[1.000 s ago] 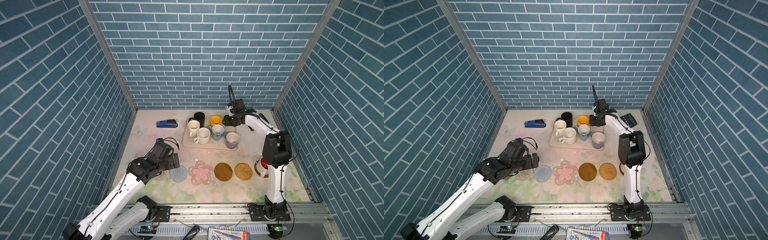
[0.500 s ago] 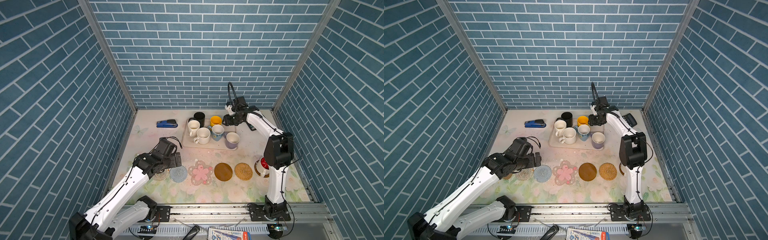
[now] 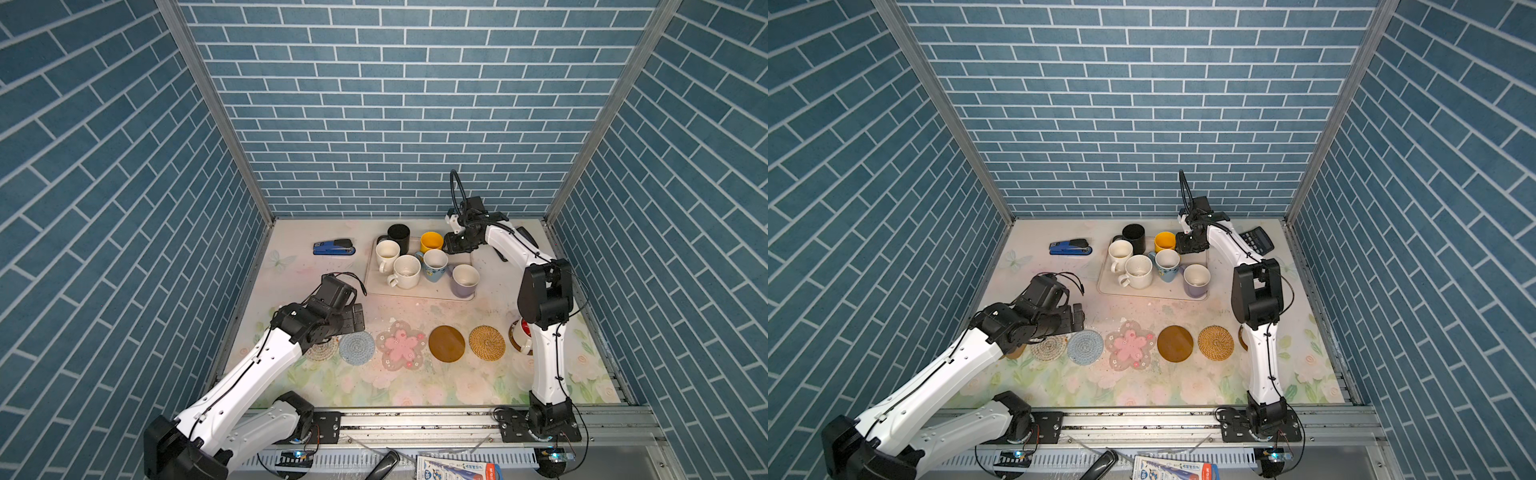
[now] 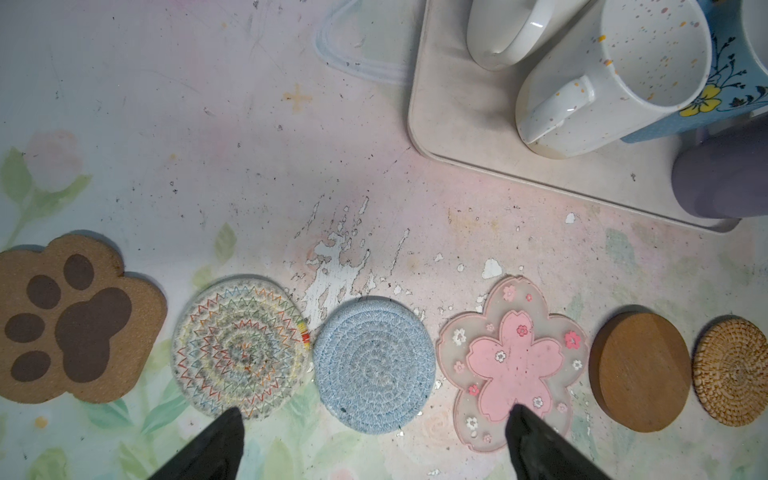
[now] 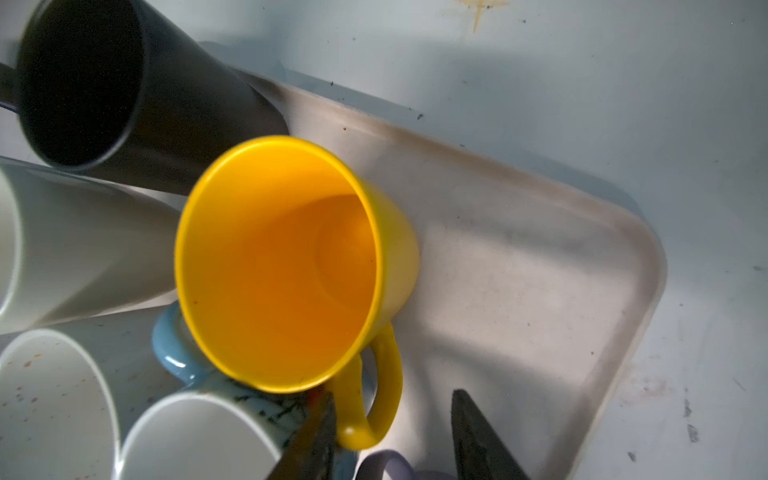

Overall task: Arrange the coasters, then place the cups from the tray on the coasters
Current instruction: 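Lower right gripper around the yellow mug handle on the tray, then close right gripper on the yellow mug handle and lift it, then carry the yellow mug toward the robot over the rattan coaster while left gripper shifts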

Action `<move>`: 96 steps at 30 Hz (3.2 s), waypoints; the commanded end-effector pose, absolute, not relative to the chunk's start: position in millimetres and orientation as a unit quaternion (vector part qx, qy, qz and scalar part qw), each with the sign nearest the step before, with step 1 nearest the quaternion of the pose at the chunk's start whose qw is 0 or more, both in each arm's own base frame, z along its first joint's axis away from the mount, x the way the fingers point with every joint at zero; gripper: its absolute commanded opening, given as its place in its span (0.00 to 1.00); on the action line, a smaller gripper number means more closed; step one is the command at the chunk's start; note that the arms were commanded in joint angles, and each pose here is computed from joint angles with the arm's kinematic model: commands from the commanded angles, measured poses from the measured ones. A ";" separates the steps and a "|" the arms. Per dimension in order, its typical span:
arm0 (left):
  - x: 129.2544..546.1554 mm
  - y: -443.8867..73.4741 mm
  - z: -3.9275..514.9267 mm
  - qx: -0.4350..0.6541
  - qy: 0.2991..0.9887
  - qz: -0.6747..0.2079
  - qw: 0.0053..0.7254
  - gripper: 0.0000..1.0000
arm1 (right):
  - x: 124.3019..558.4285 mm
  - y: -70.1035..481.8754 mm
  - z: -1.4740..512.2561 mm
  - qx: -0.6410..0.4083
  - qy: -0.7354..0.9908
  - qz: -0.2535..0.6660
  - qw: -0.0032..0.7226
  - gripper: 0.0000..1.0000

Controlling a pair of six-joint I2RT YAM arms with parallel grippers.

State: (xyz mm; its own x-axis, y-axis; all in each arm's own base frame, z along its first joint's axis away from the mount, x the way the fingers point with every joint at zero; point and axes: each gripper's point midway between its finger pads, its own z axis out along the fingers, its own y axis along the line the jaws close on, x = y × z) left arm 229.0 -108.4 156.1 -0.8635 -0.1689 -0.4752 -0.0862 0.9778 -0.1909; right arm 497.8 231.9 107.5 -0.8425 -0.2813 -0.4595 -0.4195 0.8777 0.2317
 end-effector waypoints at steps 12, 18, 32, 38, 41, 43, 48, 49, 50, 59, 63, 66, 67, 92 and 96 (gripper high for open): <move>238.9 -111.0 161.0 -0.069 0.960 -0.080 0.259 0.99 | 499.3 248.1 100.6 -0.218 0.937 0.179 0.206 0.41; 236.9 -110.2 157.2 -0.070 0.960 -0.080 0.257 0.99 | 499.9 251.0 94.5 -0.225 0.935 0.183 0.202 0.33; 228.9 -102.4 157.9 -0.082 0.960 -0.076 0.258 0.99 | 506.7 259.4 88.9 -0.229 0.932 0.185 0.211 0.25; 227.3 -100.1 160.8 -0.084 0.959 -0.074 0.261 0.99 | 507.5 259.9 93.2 -0.232 0.932 0.170 0.220 0.13; 227.5 -100.0 163.2 -0.084 0.958 -0.076 0.264 0.99 | 504.9 260.4 96.1 -0.236 0.932 0.163 0.222 0.09; 227.7 -99.9 163.4 -0.084 0.958 -0.075 0.265 0.99 | 502.6 261.0 99.4 -0.237 0.931 0.161 0.224 0.05; 226.9 -100.5 162.4 -0.082 0.958 -0.076 0.263 0.99 | 503.9 257.9 109.3 -0.229 0.933 0.146 0.237 0.00; 226.6 -100.1 163.2 -0.082 0.958 -0.077 0.264 0.99 | 504.8 256.6 111.6 -0.226 0.933 0.143 0.241 0.00; 226.1 -99.9 163.5 -0.081 0.958 -0.077 0.264 0.99 | 506.5 255.2 114.9 -0.222 0.933 0.139 0.246 0.00; 224.2 -97.5 168.6 -0.081 0.955 -0.081 0.275 0.99 | 511.0 255.6 155.1 -0.201 0.923 0.150 0.292 0.00; 225.1 -98.2 172.1 -0.079 0.953 -0.083 0.279 0.99 | 509.2 255.7 176.4 -0.201 0.917 0.154 0.309 0.00; 225.6 -99.2 173.9 -0.079 0.953 -0.086 0.280 0.99 | 508.2 254.9 183.1 -0.201 0.915 0.154 0.313 0.00; 225.5 -99.7 173.8 -0.078 0.953 -0.087 0.280 0.99 | 507.7 254.4 185.9 -0.201 0.915 0.154 0.315 0.00; 248.6 -142.9 177.1 -0.030 0.950 -0.125 0.284 0.99 | 392.0 203.1 271.6 -0.166 0.916 0.143 0.336 0.00; 252.9 -158.6 175.0 -0.011 0.950 -0.121 0.287 0.99 | 357.9 193.6 265.7 -0.161 0.923 0.145 0.318 0.00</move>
